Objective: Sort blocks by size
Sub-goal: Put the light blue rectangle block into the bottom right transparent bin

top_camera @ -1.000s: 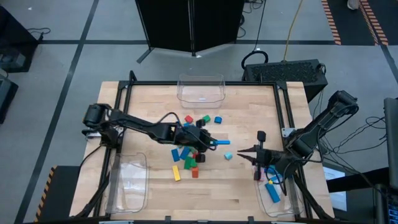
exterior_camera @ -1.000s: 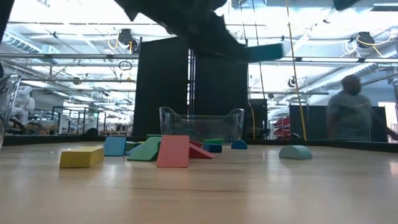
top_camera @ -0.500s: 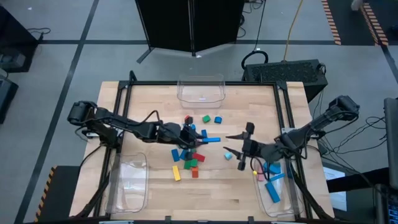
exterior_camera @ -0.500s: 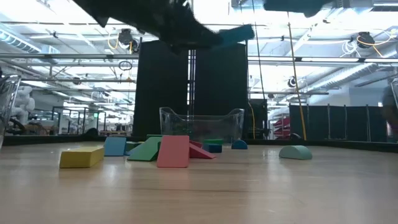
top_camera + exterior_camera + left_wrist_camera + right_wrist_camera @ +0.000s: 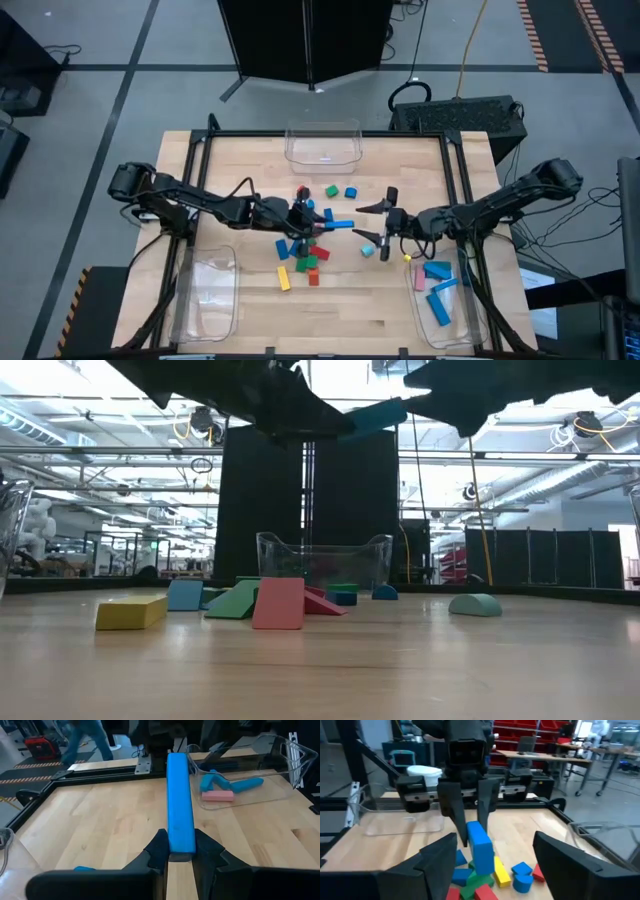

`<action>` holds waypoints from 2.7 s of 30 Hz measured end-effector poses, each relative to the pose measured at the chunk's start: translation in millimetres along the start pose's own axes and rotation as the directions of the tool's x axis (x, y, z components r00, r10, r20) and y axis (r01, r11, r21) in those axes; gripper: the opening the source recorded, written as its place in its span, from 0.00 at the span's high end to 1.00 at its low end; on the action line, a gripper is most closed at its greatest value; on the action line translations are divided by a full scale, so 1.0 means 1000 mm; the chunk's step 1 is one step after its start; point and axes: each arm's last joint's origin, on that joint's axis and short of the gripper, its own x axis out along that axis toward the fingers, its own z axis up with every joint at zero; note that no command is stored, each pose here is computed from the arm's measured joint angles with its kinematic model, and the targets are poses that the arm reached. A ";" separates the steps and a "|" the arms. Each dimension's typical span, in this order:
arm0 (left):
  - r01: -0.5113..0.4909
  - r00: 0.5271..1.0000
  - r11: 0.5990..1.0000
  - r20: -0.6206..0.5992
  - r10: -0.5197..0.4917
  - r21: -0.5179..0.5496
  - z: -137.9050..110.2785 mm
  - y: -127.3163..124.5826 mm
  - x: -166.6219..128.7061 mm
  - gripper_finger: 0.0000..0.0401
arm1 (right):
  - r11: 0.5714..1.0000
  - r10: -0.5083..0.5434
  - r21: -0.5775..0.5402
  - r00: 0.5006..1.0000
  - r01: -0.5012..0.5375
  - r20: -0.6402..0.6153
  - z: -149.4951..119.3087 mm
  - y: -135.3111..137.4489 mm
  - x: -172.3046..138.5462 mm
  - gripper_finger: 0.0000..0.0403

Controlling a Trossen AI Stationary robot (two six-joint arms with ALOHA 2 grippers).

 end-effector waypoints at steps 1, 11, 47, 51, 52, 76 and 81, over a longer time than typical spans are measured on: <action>0.000 1.000 1.000 0.004 0.000 0.000 0.000 0.000 0.000 0.88 | 1.000 0.010 0.003 1.000 -0.010 -0.006 -0.001 -0.001 0.000 0.41; 0.006 0.999 1.000 0.036 -0.006 -0.004 0.003 0.000 0.000 0.88 | 0.998 0.066 0.011 0.998 -0.065 -0.020 -0.008 -0.005 0.011 0.59; -0.021 0.998 1.000 -0.058 0.021 0.008 -0.006 0.001 0.000 0.69 | 0.992 0.126 0.006 0.992 -0.126 -0.003 -0.013 -0.004 0.018 0.90; -0.025 0.996 1.000 -0.087 0.027 0.017 -0.008 0.001 0.000 0.65 | 0.992 0.124 0.008 0.992 -0.124 -0.012 -0.007 -0.006 0.012 0.90; -0.025 0.995 0.999 -0.092 0.026 0.020 -0.009 0.001 0.000 0.65 | 0.992 0.124 0.009 0.992 -0.124 -0.022 -0.006 -0.007 0.010 0.90; -0.020 0.984 0.999 -0.174 0.025 0.027 -0.008 0.001 -0.013 0.65 | 0.946 0.138 0.322 0.867 0.028 -0.480 0.067 -0.035 -0.093 0.89; -0.022 0.984 0.999 -0.174 0.027 0.027 -0.008 0.001 -0.013 0.65 | 0.920 0.237 0.391 0.820 -0.018 -0.520 0.083 -0.028 -0.101 0.89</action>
